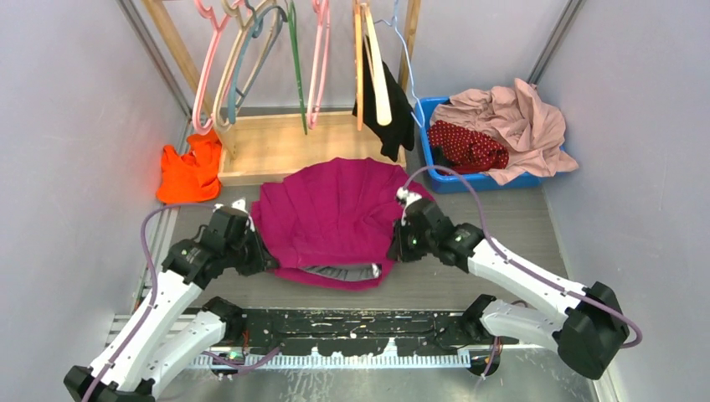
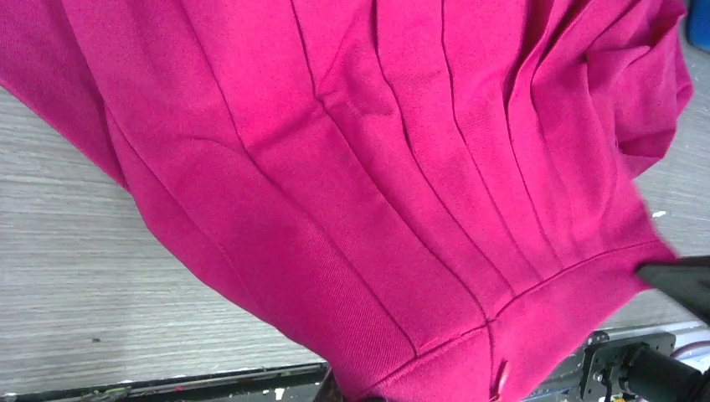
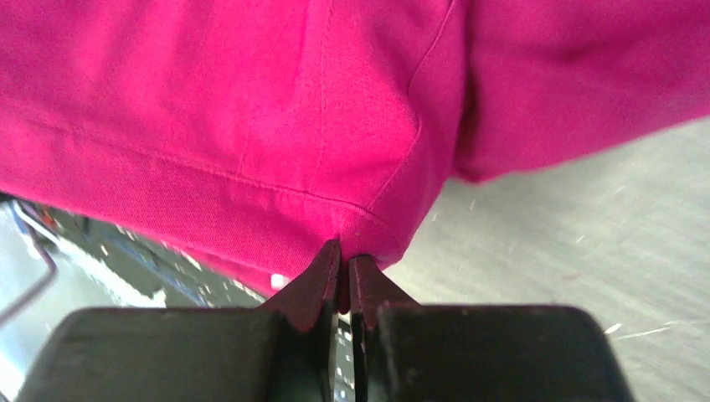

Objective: Place the skirt on the hanger
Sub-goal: Flatten out the skirt at the center of the board.

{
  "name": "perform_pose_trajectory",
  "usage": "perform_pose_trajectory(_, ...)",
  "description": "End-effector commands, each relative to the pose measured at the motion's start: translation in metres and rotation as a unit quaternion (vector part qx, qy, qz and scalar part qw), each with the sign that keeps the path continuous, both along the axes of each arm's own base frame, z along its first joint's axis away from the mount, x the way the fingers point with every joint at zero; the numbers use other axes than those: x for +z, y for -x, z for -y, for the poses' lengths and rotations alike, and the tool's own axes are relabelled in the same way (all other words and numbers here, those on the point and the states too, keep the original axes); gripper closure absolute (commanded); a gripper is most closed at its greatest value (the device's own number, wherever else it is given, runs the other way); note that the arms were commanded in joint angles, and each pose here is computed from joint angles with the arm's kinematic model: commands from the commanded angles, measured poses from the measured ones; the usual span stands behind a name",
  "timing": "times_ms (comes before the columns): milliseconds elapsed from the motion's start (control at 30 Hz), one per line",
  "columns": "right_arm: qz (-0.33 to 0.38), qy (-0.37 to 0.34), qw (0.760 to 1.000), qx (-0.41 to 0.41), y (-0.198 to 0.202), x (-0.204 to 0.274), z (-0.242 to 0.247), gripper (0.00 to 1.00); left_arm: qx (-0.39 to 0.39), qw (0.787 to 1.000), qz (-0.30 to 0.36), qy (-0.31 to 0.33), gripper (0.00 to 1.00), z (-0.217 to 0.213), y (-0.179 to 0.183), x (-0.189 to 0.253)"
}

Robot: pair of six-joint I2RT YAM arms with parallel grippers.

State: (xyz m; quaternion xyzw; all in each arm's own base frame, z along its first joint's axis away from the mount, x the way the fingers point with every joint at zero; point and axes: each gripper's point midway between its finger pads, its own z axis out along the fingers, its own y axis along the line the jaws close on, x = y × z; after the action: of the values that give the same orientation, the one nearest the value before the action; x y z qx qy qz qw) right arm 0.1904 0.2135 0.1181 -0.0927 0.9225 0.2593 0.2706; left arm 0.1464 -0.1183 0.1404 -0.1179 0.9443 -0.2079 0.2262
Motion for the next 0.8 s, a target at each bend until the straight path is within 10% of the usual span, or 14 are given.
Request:
perform_pose_trajectory(0,0.017,-0.074,0.997,0.01,0.015,0.014,-0.028,0.87,0.011,0.997,0.039,0.058,0.95,0.011,0.001,0.019)
perform_pose_trajectory(433,0.021,-0.068,0.997,0.018,0.043,0.07,-0.008,0.54,-0.059,0.998,-0.019,0.019,0.67,0.004,0.042,0.028)
perform_pose_trajectory(767,0.139,-0.062,0.988,0.009,-0.002,0.201,-0.017,0.51,-0.049,0.997,0.04,-0.04,0.64,-0.008,0.008,0.06)
